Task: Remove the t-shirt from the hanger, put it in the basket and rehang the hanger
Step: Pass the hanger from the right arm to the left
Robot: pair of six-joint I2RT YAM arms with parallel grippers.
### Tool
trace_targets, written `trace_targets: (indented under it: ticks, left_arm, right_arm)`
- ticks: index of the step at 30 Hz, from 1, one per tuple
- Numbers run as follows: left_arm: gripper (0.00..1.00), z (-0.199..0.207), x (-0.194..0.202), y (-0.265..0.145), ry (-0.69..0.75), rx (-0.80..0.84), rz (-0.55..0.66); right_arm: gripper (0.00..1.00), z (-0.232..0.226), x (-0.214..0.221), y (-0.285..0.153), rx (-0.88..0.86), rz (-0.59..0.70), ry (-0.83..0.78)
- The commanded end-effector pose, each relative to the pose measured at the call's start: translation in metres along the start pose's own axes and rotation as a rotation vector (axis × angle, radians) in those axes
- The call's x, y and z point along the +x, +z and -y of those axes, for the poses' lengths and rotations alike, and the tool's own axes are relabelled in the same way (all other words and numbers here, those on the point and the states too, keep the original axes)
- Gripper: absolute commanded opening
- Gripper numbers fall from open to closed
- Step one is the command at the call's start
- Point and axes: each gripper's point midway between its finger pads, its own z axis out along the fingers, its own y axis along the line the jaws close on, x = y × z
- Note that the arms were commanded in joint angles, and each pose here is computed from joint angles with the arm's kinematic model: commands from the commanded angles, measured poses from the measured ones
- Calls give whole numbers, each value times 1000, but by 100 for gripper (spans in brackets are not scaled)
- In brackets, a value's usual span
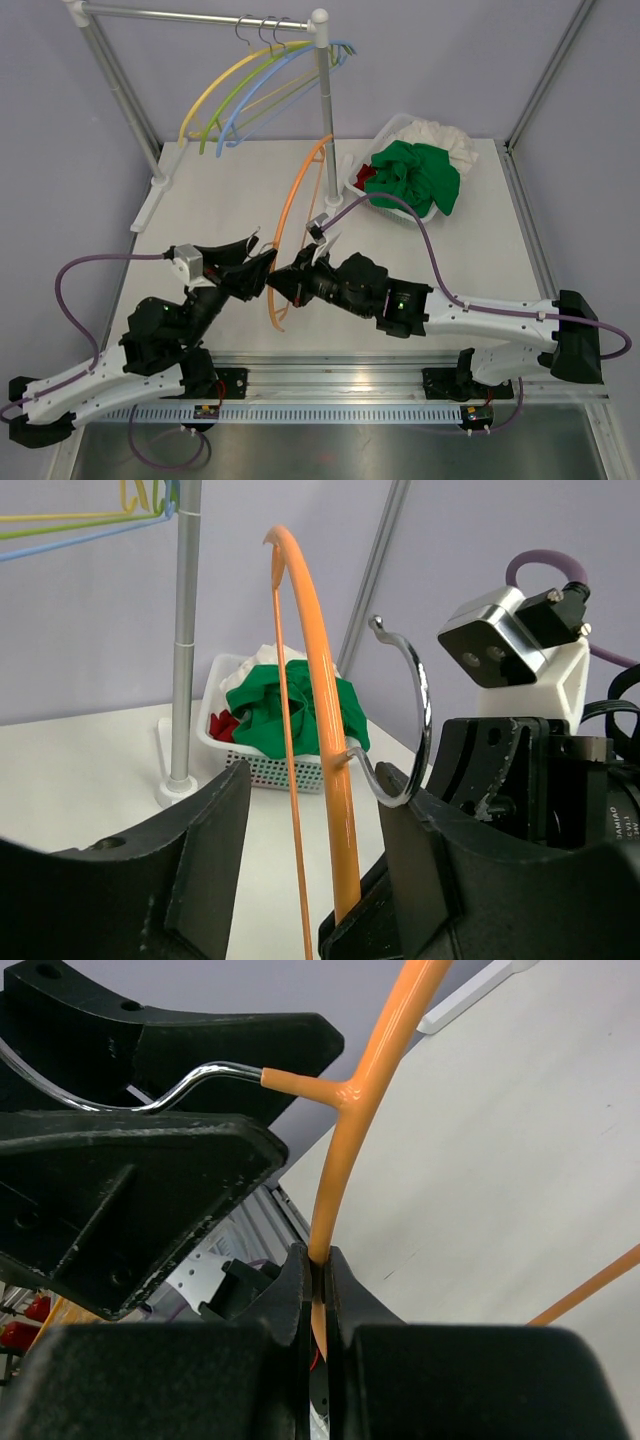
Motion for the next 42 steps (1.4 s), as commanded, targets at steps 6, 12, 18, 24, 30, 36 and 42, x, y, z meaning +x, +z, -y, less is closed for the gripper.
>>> trace_targets:
  ticks: [6, 12, 18, 24, 30, 36, 42]
  left_arm:
    - [53, -1, -1, 13, 9, -46, 0]
    - [32, -2, 4, 17, 28, -59, -18]
    - [0, -3, 6, 17, 26, -71, -27]
    - [0, -1, 2, 16, 10, -55, -24]
    - [0, -2, -5, 12, -24, -65, -25]
    - [0, -9, -20, 3, -48, -90, -20]
    - [0, -40, -42, -27, -119, -208, -7]
  right_arm:
    - [0, -26, -41, -9, -46, 137, -18]
    - [0, -29, -37, -8, -46, 131, -30]
    - [0, -30, -37, -8, -47, 132, -34]
    - [33, -32, -35, -5, -59, 129, -54]
    - [48, -31, -39, -13, -72, 153, -62]
    - [68, -25, -45, -27, -59, 178, -70]
    - [76, -11, -61, -57, -16, 243, -93]
